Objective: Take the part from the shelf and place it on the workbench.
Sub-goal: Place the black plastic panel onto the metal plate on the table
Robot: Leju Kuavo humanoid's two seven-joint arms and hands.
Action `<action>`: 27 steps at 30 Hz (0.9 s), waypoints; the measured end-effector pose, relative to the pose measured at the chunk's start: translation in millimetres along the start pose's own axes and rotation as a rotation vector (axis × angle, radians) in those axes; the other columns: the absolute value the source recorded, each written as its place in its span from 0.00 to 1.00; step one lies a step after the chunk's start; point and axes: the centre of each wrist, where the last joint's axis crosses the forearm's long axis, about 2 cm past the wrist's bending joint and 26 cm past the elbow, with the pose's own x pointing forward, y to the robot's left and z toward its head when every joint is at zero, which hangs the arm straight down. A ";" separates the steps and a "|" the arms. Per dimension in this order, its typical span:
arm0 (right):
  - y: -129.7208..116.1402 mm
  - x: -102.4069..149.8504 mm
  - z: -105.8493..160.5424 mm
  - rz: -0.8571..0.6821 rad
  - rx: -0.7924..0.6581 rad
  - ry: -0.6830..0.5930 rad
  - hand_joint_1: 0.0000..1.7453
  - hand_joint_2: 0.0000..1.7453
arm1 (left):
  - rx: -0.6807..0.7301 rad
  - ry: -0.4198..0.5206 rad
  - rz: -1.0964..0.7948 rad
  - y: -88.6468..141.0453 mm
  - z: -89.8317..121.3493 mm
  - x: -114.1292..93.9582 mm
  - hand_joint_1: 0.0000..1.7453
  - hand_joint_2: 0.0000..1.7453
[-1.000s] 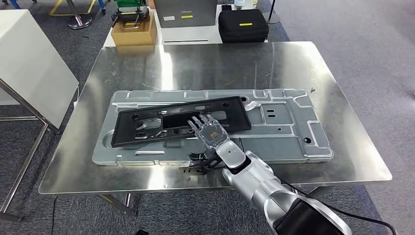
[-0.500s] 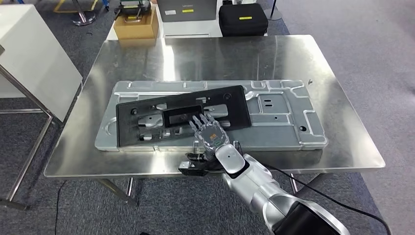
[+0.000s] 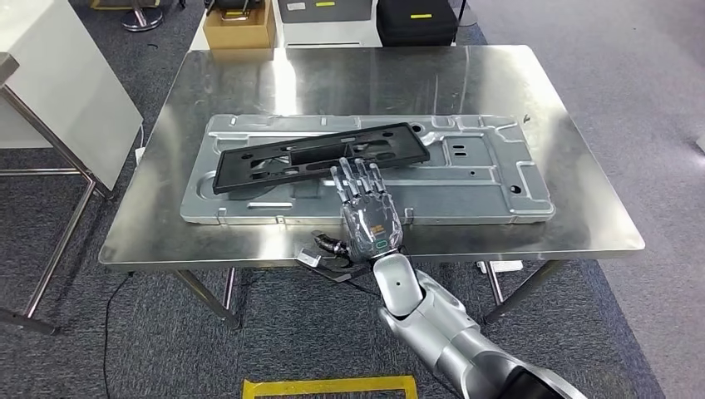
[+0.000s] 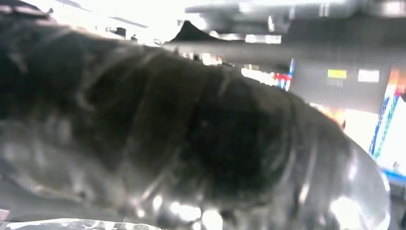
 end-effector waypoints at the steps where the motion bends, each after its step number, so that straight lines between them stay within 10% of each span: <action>1: -1.4 0.3 -0.7 -0.002 -0.008 -0.001 0.00 0.00 | -0.003 0.000 -0.001 -0.8 0.1 0.2 0.00 0.00; 16: 9.9 -7.9 22.1 -0.076 0.051 -0.038 0.00 0.00 | -0.018 0.007 0.028 -3.3 -0.9 -5.7 0.00 0.00; 22: 36.5 -43.0 42.6 -0.502 0.230 0.189 0.00 0.00 | -0.025 0.001 0.087 -4.9 -2.6 -15.5 0.00 0.00; 27: 65.4 -64.3 82.3 -1.168 0.538 0.605 0.00 0.00 | -0.020 0.011 0.133 -5.9 -4.5 -27.2 0.00 0.00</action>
